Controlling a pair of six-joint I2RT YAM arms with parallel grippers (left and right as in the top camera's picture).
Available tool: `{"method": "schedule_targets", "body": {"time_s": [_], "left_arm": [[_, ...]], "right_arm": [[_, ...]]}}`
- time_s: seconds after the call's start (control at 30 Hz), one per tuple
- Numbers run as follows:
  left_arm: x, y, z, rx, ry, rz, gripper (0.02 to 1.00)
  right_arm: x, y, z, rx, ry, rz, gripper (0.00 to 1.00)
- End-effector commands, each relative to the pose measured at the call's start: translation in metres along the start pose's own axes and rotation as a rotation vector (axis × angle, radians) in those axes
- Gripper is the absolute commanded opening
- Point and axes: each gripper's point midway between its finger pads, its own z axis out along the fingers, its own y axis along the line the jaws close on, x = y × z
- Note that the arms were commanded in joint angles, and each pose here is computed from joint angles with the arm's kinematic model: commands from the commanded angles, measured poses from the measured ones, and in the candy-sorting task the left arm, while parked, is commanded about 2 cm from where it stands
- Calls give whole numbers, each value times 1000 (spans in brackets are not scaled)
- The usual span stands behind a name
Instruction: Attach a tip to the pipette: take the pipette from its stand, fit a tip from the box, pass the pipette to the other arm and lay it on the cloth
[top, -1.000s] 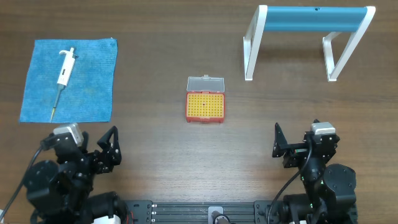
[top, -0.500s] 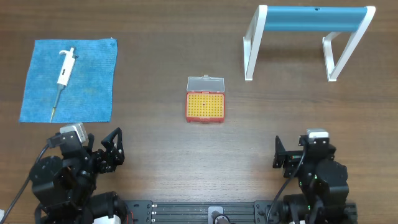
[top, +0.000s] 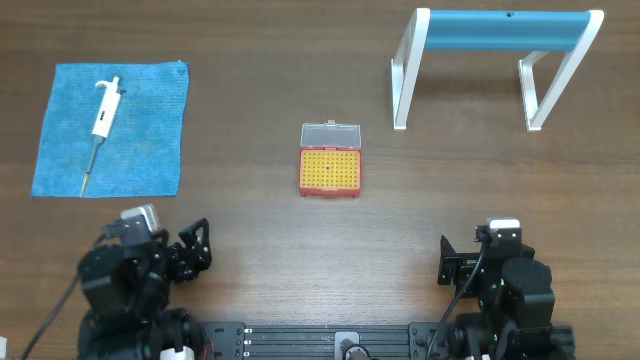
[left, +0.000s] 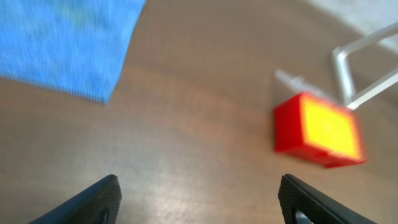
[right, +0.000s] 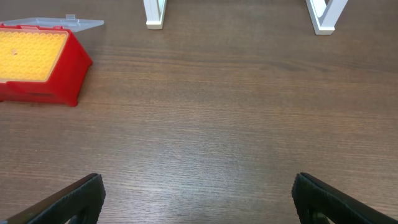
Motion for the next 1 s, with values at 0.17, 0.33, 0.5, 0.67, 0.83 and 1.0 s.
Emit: {"method": "schedule_targets", "body": {"time_s": [0.17, 0.33, 0.5, 0.67, 0.83, 1.0], "left_arm": [[35, 4, 30, 36, 54, 69, 996], [16, 10, 39, 8, -46, 92, 998], [-50, -21, 32, 147, -379, 190, 998], [-56, -23, 34, 199, -548, 237, 996], [-60, -17, 32, 162, -579, 236, 998], [-60, -18, 32, 163, -582, 253, 996]], "right_arm": [[1, -3, 0, 15, -2, -15, 974], [1, -3, 0, 15, -2, -15, 974], [1, -3, 0, 15, -2, -15, 974], [1, -3, 0, 15, -2, -15, 974], [1, -3, 0, 15, -2, -15, 974], [1, -3, 0, 15, -2, -15, 974]]}}
